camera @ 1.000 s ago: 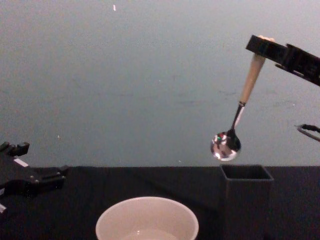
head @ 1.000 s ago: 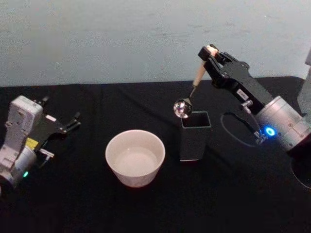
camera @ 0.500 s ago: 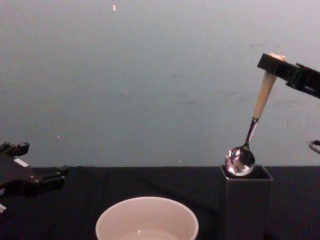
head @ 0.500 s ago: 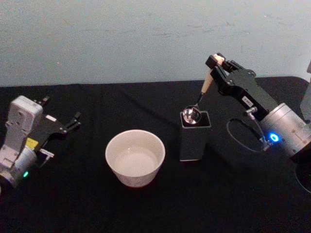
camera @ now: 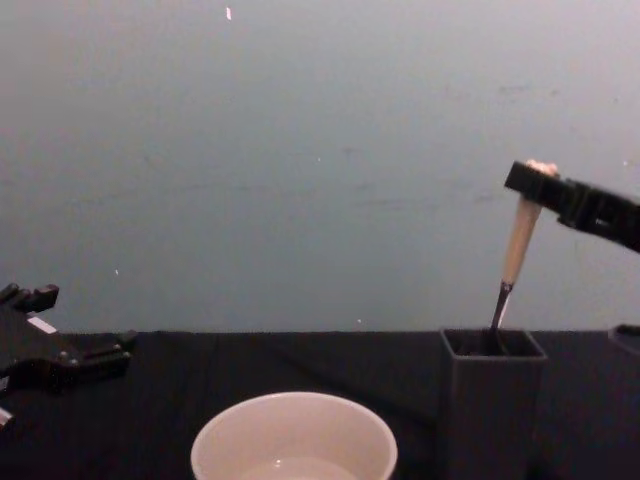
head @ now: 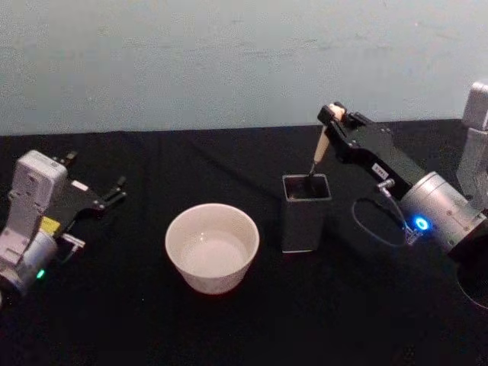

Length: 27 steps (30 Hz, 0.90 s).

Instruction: Pick up the stirring spoon with one hand, stir inside the cup, then place it back in its original position.

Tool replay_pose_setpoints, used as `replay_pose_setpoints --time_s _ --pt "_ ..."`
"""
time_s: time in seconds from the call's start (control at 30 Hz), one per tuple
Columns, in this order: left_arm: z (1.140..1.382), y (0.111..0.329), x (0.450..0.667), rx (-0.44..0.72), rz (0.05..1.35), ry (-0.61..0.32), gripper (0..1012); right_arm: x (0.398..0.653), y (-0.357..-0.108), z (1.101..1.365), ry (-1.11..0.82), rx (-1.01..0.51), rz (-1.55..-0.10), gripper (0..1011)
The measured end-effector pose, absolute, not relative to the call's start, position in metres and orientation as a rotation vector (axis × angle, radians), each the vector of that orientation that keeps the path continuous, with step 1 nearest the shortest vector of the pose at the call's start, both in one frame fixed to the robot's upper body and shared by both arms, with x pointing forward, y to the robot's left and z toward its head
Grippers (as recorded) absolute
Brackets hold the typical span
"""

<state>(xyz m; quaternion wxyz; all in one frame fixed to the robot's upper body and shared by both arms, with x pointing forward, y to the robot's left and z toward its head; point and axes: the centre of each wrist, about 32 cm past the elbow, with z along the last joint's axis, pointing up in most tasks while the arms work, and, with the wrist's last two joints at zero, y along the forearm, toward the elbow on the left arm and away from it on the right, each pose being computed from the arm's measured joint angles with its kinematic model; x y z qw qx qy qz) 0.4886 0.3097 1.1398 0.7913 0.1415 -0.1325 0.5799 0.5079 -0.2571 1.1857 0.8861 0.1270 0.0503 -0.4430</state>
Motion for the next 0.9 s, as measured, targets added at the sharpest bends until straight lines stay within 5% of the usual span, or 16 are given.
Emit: replay_pose_setpoints --time_s 0.9 --pt "1.14 0.31 0.489 0.304 1.248 -0.285 1001 0.514 -0.254 1.158 0.194 0.15 -0.93 214"
